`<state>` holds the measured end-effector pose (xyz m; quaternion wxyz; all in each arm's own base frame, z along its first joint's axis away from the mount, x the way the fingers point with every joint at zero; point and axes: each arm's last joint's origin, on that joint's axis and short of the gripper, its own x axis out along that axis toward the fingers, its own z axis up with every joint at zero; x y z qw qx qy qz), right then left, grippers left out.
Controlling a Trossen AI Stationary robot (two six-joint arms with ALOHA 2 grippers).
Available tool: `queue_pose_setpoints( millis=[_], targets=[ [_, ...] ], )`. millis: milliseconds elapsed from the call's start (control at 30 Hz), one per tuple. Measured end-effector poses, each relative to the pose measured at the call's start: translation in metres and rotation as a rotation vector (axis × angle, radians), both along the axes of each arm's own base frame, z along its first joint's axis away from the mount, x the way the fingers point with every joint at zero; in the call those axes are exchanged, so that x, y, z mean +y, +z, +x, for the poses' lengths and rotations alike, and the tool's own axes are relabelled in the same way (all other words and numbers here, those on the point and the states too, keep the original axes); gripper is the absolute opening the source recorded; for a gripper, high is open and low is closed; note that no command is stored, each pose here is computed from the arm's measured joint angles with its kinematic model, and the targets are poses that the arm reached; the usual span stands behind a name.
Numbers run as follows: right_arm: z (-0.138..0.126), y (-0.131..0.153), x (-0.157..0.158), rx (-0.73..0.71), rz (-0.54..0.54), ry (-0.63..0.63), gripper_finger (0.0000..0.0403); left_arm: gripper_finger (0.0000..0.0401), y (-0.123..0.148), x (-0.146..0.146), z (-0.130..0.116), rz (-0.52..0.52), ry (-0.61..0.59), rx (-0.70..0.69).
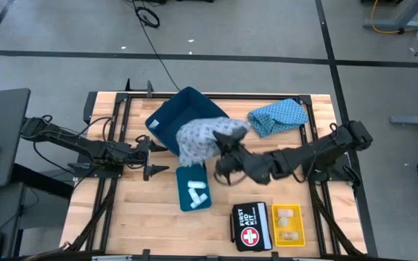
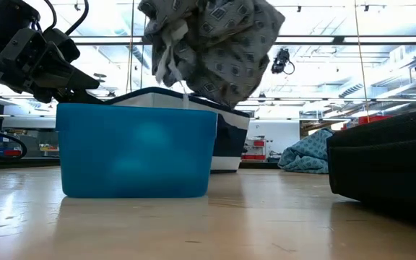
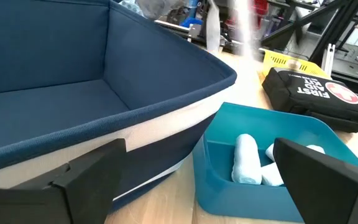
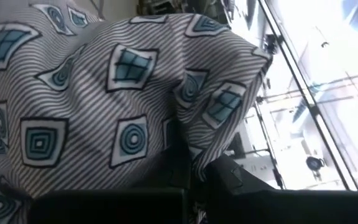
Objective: Pick & place medical supplies in basket/bin
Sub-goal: Put the gray gown in the blue bin
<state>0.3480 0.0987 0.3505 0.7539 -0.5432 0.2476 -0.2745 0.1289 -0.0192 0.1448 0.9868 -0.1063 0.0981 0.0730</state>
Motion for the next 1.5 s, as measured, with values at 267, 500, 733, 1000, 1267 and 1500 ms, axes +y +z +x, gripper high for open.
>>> queue_pose_setpoints(
  millis=[267,500,733,1000,1267,1500],
  targets=[
    [0.016,0.016,-0.051,-0.09,-0.038,0.043,0.0014,0.0398,0.0,0.0,0.0,0.006,-0.001,0.001],
    [0.037,-0.005,-0.094,-0.094,0.035,0.077,0.0014,0.0398,0.0,0.0,0.0,0.005,-0.001,0.001],
    [0.069,-0.061,-0.131,0.026,0.049,0.039,0.0014,0.0398,0.0,0.0,0.0,0.004,0.0,0.003],
    [0.089,-0.115,-0.16,0.087,0.136,0.033,0.0014,0.0398,0.0,0.0,0.0,0.002,0.003,0.003],
    [0.092,-0.129,-0.152,0.078,0.268,0.061,0.0058,0.0398,0.0,0.0,0.0,0.002,0.003,0.005],
    [0.094,-0.128,-0.126,0.069,0.28,0.109,0.0167,0.0398,0.0,0.0,0.0,0.002,0.003,0.005]
  ],
)
